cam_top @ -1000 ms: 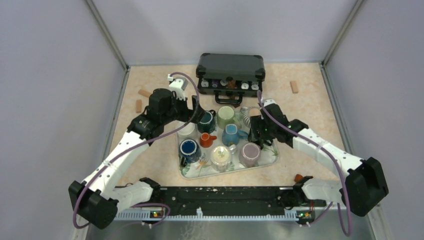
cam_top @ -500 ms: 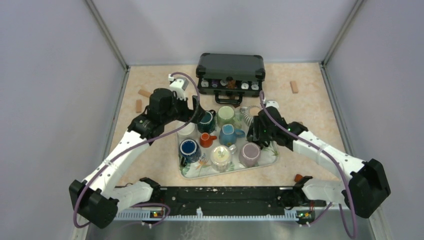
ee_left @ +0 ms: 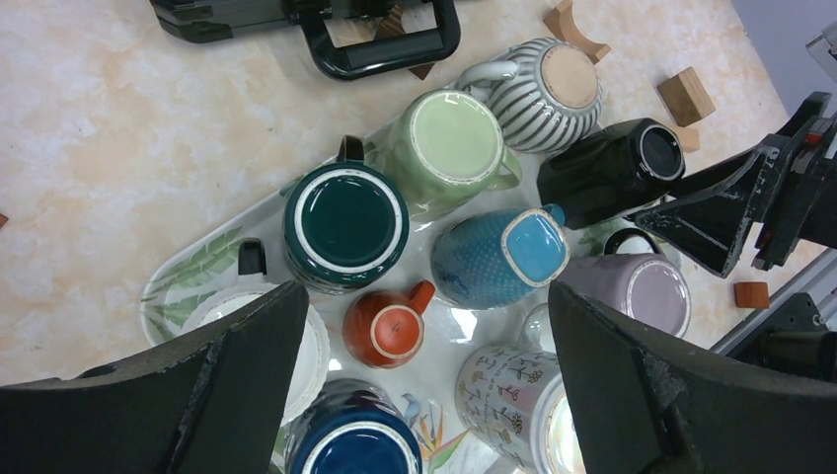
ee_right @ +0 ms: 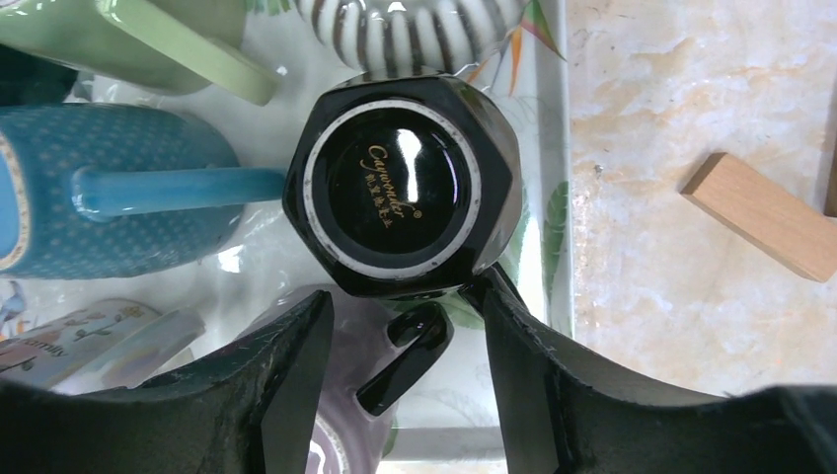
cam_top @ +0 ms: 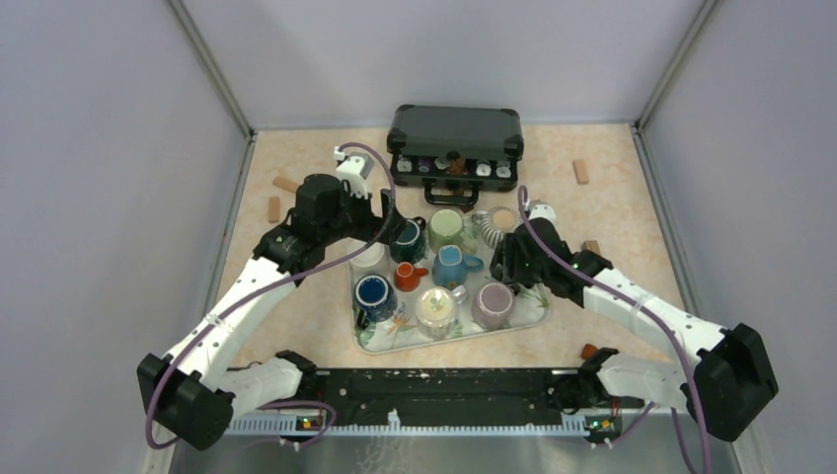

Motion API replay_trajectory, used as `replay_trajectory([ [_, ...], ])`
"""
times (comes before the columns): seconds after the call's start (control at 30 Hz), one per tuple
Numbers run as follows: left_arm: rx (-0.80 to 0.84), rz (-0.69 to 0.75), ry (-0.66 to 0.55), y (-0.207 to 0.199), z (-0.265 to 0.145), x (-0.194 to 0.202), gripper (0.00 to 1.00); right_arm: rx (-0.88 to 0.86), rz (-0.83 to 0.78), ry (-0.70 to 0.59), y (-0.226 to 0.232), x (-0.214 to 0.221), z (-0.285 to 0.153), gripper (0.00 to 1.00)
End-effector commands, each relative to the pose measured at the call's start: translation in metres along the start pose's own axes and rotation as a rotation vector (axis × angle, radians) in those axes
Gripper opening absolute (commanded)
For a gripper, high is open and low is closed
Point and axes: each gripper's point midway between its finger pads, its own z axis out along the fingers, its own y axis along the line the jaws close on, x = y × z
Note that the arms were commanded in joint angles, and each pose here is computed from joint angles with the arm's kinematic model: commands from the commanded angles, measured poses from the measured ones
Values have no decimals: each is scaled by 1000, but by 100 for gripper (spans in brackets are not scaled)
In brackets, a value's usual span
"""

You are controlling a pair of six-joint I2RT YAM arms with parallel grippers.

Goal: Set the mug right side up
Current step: Turn over the cup on the tray.

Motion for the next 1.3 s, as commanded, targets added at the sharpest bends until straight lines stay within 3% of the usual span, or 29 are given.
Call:
replay_trajectory([
  [0.0,33,4,-60,-8,-2,-18,99,-81,15,-12,14,-3,-8,61],
  [0.13,40,3,-57,-9,-2,-17,99,17,14,-58,-9,-8,-17,68],
  [0.3,48,7,-56,-10,-2,-17,99,68,35,-68,-24,2,-15,68],
  [0.7,50,5,-52,-10,-4,-12,99,6,42,-79,-18,-3,6,47],
  [1.1,52,-17,-44,-8,0,-5,99,-39,-19,-33,1,8,9,33],
  [1.27,56,-22,-39,-9,2,-4,99,11,-45,-40,-6,2,13,36],
])
